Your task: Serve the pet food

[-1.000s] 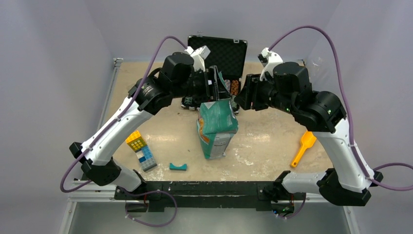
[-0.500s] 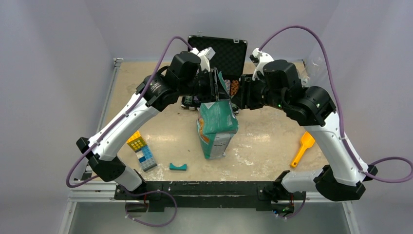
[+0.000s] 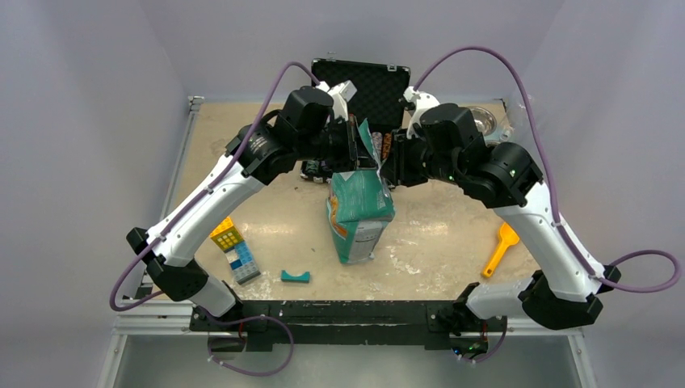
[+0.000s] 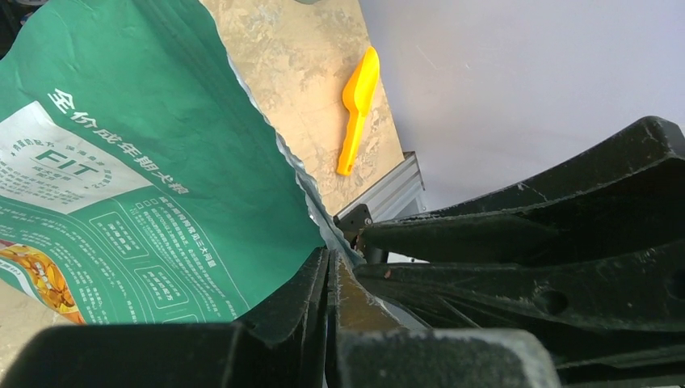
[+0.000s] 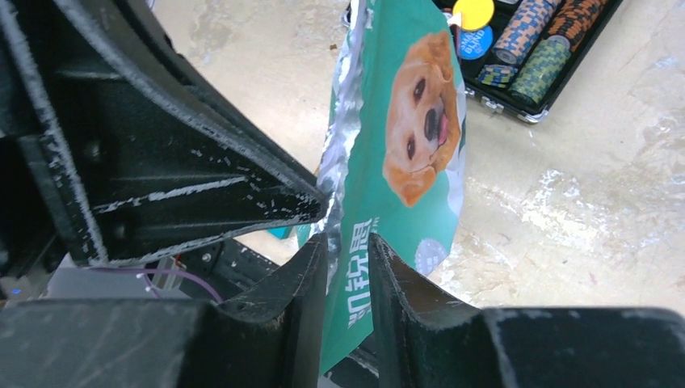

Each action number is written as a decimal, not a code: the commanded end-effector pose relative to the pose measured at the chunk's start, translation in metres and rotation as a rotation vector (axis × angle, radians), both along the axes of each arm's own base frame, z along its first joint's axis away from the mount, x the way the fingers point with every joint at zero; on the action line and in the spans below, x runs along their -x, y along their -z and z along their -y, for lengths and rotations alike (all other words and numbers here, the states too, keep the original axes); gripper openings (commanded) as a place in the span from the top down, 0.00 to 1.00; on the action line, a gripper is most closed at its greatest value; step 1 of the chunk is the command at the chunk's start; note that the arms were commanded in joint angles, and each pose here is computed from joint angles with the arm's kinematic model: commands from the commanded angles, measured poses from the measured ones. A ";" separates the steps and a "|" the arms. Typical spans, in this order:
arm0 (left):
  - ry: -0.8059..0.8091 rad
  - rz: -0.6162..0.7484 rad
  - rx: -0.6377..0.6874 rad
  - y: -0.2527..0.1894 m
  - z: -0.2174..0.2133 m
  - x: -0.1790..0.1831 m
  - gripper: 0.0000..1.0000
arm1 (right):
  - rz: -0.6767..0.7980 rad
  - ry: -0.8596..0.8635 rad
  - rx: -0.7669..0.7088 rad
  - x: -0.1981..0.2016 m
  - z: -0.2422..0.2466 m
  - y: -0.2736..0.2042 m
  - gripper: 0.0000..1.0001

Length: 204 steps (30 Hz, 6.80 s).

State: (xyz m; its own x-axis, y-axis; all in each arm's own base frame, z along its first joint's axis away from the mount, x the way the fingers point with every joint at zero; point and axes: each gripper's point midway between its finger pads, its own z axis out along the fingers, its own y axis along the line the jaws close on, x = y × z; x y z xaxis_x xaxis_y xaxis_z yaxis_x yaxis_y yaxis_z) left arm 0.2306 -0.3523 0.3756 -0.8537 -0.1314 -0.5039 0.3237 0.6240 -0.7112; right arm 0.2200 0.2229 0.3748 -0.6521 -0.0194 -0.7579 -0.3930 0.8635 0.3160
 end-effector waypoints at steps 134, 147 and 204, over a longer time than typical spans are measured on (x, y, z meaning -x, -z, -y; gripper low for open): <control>-0.140 0.015 -0.136 -0.007 -0.039 -0.007 0.64 | 0.127 -0.108 -0.022 -0.005 -0.044 -0.018 1.00; -0.159 -0.031 -0.276 0.033 -0.041 -0.019 0.58 | 0.154 -0.099 0.013 -0.004 -0.039 -0.018 1.00; -0.615 0.401 -0.674 -0.073 -0.249 -0.046 1.00 | 0.333 -0.333 -0.322 -0.003 -0.149 -0.136 1.00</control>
